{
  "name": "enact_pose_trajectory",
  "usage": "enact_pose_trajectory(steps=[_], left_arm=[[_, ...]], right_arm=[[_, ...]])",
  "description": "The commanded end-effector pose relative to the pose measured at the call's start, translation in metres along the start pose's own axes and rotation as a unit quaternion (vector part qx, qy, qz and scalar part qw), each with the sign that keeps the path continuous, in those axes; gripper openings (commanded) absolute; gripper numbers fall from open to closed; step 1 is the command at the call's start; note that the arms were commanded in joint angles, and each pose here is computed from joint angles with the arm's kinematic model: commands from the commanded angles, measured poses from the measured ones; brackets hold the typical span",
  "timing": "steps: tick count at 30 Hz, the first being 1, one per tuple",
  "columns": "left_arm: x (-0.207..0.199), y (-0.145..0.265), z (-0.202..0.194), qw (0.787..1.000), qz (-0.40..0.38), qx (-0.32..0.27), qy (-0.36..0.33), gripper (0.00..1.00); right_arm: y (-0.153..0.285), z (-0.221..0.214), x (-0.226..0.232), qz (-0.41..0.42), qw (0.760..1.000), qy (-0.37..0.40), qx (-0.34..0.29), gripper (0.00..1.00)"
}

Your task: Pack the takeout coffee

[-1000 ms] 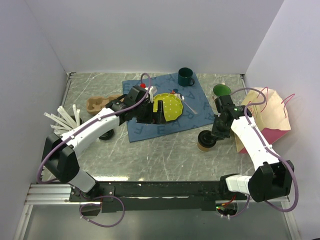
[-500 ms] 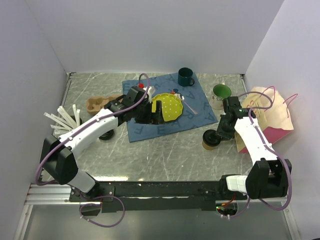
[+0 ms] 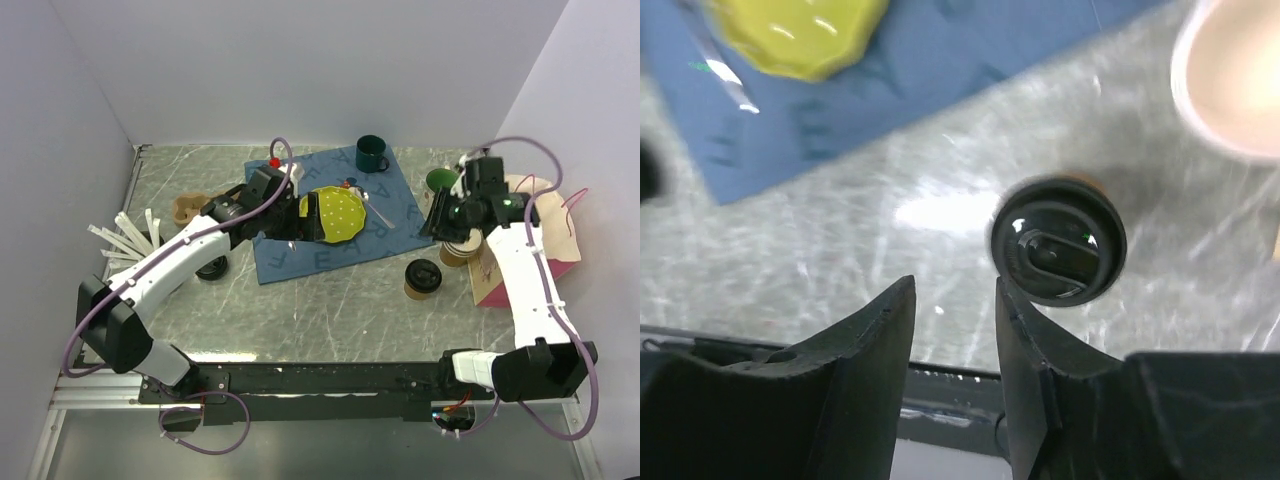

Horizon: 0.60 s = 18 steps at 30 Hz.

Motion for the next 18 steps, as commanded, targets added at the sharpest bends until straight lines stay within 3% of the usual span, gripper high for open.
enact_pose_trajectory(steps=[1,6,10,13,18], left_arm=[[-0.014,0.029,0.017,0.999,-0.023,-0.041,-0.012,0.97],[-0.018,0.028,0.009,0.999,-0.049,-0.011,-0.01,0.97],[-0.02,0.032,0.001,0.997,-0.082,-0.006,-0.008,0.97],[-0.02,0.031,-0.005,0.995,-0.094,0.007,-0.01,0.97],[-0.02,0.029,-0.017,0.993,-0.114,0.036,-0.009,0.97]], right_arm=[[0.064,0.047,0.013,-0.001,0.992,0.062,-0.113,0.46],[0.109,0.081,-0.013,-0.146,0.964,0.099,-0.201,0.5],[0.133,0.096,-0.042,-0.282,0.927,0.127,-0.211,0.52],[0.133,0.101,-0.061,-0.318,0.92,0.106,-0.2,0.54],[0.141,0.112,-0.082,-0.312,0.927,0.059,-0.198,0.64]])
Point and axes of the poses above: each gripper's point midway between its finger pads, its own y axis back along the fingers, its own x axis along the line the jaws close on, z = x × y, the point moved 6 cm from there along y, back along the fingers, and after that the axes turned 10 degrees about y, right-handed, at the moved point
